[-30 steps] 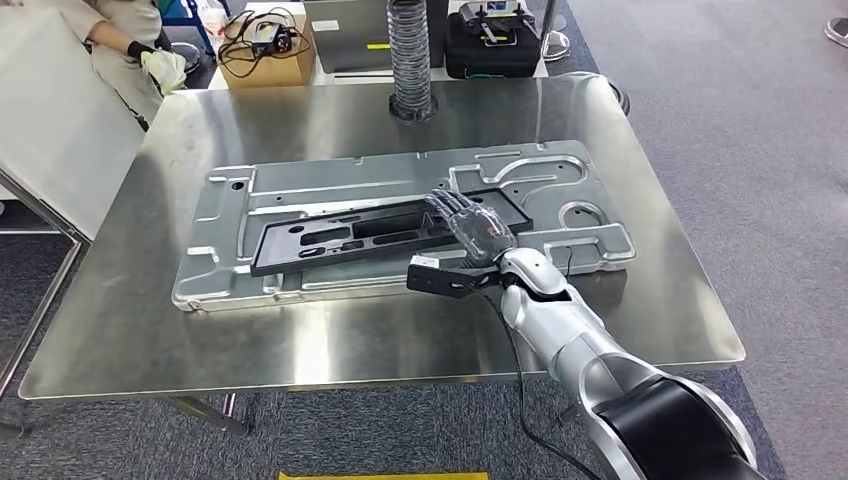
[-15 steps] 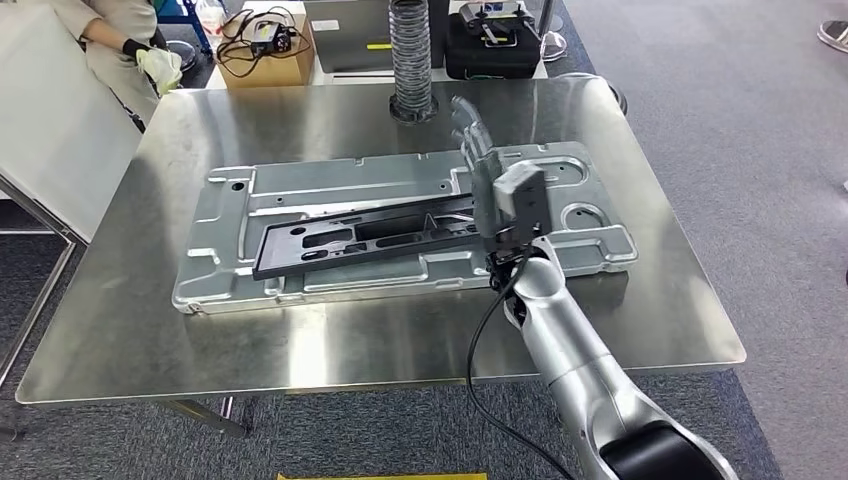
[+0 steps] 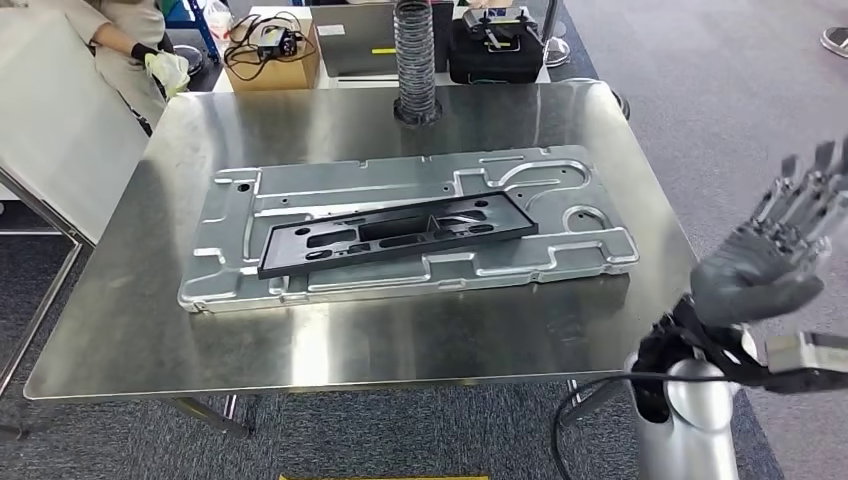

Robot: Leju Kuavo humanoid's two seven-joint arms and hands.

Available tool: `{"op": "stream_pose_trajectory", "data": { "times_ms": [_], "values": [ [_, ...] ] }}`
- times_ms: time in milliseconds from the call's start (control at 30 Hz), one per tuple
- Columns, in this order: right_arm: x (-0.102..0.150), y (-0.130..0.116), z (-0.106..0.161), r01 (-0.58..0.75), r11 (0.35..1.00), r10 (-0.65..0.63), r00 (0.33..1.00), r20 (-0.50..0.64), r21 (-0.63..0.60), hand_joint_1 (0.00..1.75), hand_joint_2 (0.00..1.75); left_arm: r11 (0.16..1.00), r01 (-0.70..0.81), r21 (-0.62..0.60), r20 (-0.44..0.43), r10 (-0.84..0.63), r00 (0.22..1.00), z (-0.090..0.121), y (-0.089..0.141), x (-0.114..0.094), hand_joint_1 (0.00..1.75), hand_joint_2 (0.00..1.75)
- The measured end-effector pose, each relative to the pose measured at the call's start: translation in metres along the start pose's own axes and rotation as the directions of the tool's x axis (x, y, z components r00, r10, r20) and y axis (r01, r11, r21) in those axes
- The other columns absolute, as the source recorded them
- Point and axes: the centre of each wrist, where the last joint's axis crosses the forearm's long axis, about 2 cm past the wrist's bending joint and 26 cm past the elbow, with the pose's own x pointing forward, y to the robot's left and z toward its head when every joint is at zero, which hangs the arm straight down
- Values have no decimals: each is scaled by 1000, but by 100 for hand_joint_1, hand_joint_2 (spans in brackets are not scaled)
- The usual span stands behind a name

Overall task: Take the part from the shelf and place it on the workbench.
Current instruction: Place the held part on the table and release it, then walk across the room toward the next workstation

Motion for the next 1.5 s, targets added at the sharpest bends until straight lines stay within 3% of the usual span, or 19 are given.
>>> {"op": "stream_pose_trajectory", "data": {
  "times_ms": [233,367,933,1067,1300,1500],
  "values": [
    [8,-76,56,-227,974,219,961,-168,-30,0,0,1000,-15,-4,2,15,1000,1,1,-2,0,0],
    [15,-102,76,-305,952,297,925,-236,2,0,0,1000,-23,-10,11,23,1000,0,0,-1,0,0],
    [11,-132,109,-387,889,455,805,-382,244,0,0,999,-34,-21,8,34,999,1,-6,0,0,0],
    [7,-136,122,-401,847,524,737,-426,349,0,175,999,-35,-22,7,35,999,2,-7,-1,0,0],
    [-9,-160,185,-389,723,687,491,-535,571,0,175,999,-40,-32,2,40,999,3,-9,-2,0,0],
    [-12,-169,207,-375,683,730,390,-562,626,0,175,998,-44,-39,5,44,999,2,-11,0,0,0]
  ]
}}
